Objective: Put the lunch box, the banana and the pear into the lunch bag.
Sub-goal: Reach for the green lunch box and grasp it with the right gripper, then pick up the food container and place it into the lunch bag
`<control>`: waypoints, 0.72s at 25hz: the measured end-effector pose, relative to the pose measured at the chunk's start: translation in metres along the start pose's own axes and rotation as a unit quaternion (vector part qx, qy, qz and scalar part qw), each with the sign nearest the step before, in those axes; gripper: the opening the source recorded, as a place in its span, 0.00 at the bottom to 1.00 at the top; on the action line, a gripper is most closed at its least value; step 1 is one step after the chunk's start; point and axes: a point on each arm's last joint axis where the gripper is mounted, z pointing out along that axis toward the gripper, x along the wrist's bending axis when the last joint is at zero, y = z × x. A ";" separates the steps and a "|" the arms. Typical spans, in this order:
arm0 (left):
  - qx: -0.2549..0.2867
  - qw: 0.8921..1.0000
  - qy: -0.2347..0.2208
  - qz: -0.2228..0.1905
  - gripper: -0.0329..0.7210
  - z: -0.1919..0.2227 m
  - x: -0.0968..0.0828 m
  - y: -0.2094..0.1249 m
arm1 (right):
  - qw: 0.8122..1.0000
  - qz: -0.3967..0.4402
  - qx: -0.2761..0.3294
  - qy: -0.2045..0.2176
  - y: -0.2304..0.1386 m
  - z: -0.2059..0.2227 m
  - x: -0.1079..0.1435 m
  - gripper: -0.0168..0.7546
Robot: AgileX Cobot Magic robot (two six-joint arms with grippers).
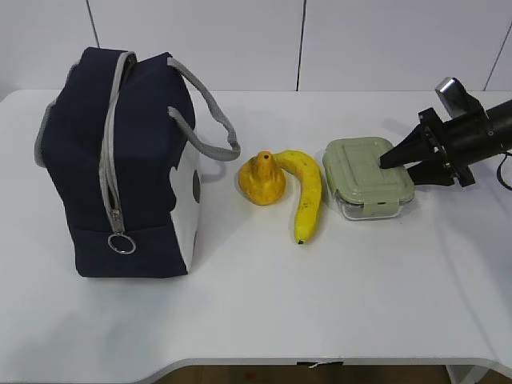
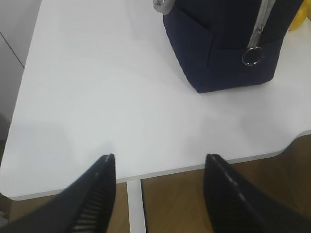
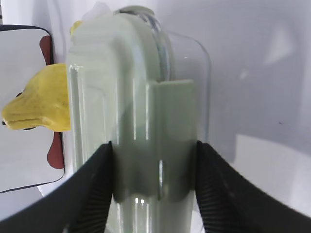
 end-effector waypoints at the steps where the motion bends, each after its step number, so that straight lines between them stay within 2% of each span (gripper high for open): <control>1: 0.000 1.000 0.000 0.000 0.62 0.000 0.000 0.000 | 1.000 0.000 0.000 0.000 0.000 0.000 0.000 0.53; 18: 0.000 1.000 0.000 0.000 0.62 0.000 0.000 0.000 | 1.000 0.020 0.001 0.002 0.000 0.000 0.000 0.50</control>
